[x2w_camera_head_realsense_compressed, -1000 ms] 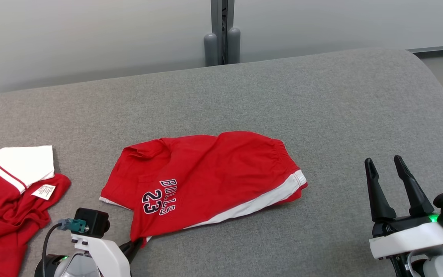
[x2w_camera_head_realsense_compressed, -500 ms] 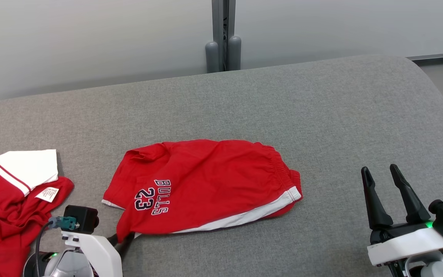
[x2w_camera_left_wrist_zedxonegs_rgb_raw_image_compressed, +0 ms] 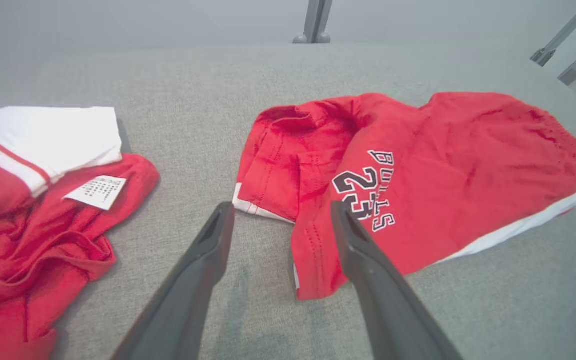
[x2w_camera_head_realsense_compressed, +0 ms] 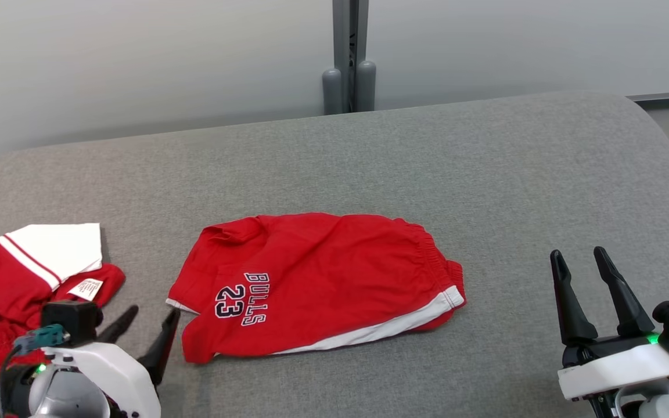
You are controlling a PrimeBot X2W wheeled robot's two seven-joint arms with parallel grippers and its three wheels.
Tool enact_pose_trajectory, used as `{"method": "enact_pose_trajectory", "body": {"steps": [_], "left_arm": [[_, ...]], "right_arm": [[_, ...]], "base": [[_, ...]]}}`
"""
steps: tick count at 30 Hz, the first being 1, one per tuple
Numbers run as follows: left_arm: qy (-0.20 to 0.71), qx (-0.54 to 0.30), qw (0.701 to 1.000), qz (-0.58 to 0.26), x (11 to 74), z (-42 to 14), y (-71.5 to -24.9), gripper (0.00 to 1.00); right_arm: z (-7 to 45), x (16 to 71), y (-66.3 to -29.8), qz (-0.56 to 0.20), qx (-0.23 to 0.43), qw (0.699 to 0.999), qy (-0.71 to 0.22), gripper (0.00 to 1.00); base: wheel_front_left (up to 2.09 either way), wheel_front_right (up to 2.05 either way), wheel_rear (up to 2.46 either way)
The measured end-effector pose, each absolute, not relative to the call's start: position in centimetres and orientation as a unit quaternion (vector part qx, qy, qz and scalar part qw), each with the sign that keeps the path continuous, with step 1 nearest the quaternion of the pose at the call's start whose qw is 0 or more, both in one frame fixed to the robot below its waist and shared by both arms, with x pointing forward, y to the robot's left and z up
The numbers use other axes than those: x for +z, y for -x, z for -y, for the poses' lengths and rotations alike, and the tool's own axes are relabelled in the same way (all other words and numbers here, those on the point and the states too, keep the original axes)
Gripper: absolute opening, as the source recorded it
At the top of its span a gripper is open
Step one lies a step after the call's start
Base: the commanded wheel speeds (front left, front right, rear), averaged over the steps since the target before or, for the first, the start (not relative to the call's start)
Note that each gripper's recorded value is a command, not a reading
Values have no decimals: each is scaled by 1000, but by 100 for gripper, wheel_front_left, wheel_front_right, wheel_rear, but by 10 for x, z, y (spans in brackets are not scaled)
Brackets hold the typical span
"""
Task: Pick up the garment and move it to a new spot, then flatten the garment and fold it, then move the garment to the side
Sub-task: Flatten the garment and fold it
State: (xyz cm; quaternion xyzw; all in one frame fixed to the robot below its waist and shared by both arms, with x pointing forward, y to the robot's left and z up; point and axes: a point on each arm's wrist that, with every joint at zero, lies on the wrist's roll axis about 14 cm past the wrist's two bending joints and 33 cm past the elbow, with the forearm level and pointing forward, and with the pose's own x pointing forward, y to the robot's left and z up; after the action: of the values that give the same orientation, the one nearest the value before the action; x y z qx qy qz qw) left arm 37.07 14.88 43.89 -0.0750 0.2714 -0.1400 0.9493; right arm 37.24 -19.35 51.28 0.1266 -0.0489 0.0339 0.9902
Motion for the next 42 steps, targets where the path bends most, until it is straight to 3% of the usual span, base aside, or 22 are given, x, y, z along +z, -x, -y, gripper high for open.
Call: {"method": "enact_pose_trajectory", "body": {"steps": [8,18,42], "left_arm": [[96,-71,985,-127,479,-172,-387,100],[116,-25,993,-11,496,-174,-386,100],[109,-3,994,17,494,-171,-371,100]], "right_arm": [[178,516,-380,52,58,989,-129,100],[170,521,-379,58,72,987,-129,100],[163,523,-370,62,75,988,-118,100]], "base": [[0,0,0],[0,0,0],[0,0,0]]}}
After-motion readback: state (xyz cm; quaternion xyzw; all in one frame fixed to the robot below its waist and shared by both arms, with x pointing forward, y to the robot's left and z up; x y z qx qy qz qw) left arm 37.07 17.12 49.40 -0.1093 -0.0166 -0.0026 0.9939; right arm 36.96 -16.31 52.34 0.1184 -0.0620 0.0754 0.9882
